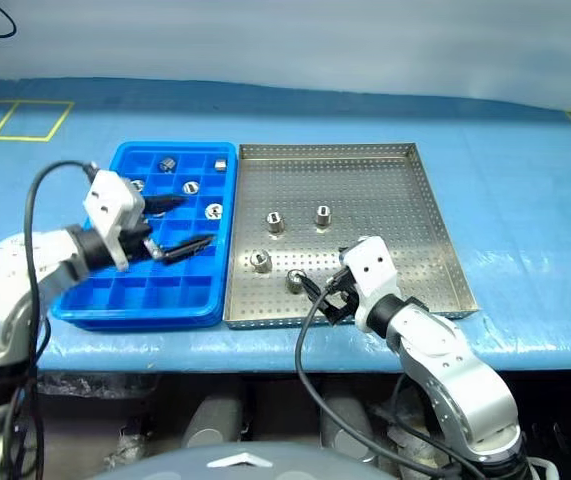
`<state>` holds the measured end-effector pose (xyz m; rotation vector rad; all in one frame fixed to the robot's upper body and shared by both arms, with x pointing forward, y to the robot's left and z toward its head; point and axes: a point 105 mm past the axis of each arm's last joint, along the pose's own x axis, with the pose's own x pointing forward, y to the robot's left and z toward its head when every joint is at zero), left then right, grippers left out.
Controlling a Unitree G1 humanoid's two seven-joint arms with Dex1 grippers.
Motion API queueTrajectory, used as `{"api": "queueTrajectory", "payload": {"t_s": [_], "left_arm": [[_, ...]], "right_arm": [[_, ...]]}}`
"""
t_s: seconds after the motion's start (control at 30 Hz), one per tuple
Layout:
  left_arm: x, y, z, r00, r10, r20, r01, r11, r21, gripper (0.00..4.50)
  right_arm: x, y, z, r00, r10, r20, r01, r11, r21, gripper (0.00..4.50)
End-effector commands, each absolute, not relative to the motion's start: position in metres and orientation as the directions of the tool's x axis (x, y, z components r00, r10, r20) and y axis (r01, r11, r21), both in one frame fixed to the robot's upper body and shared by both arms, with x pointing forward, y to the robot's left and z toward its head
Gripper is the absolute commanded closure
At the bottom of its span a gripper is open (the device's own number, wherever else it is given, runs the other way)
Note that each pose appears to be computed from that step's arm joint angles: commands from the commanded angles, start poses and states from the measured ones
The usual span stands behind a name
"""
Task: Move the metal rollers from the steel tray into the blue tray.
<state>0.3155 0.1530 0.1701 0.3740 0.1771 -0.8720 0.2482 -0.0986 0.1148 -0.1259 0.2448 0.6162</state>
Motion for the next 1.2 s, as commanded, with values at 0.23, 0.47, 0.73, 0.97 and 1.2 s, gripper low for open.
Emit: {"api": "queueTrajectory", "payload": {"t_s": [0.23,0.47,0.73,0.97,1.2], "left_arm": [[0.39,0.115,0.166,0.524,-0.707,-0.475,0.849,0.474,0.233,0.03],[0.417,0.095,0.139,0.47,-0.659,-0.587,0.872,0.452,0.19,0.03],[0.415,0.097,0.111,0.384,-0.618,-0.686,0.904,0.403,0.142,0.03],[0.422,0.097,0.096,0.458,-0.603,-0.653,0.861,0.485,0.155,0.03],[0.418,0.093,0.082,0.434,-0.588,-0.682,0.867,0.479,0.138,0.2]], "right_arm": [[0.248,-0.09,0.128,0.803,0.553,-0.222,-0.577,0.814,-0.061,0.0],[0.246,-0.093,0.127,0.826,0.521,-0.215,-0.543,0.837,-0.061,0.0],[0.242,-0.097,0.126,0.845,0.49,-0.213,-0.511,0.858,-0.053,0.0],[0.241,-0.096,0.124,0.85,0.481,-0.215,-0.5,0.865,-0.043,0.0],[0.242,-0.096,0.124,0.849,0.482,-0.216,-0.501,0.864,-0.045,0.0]]}}
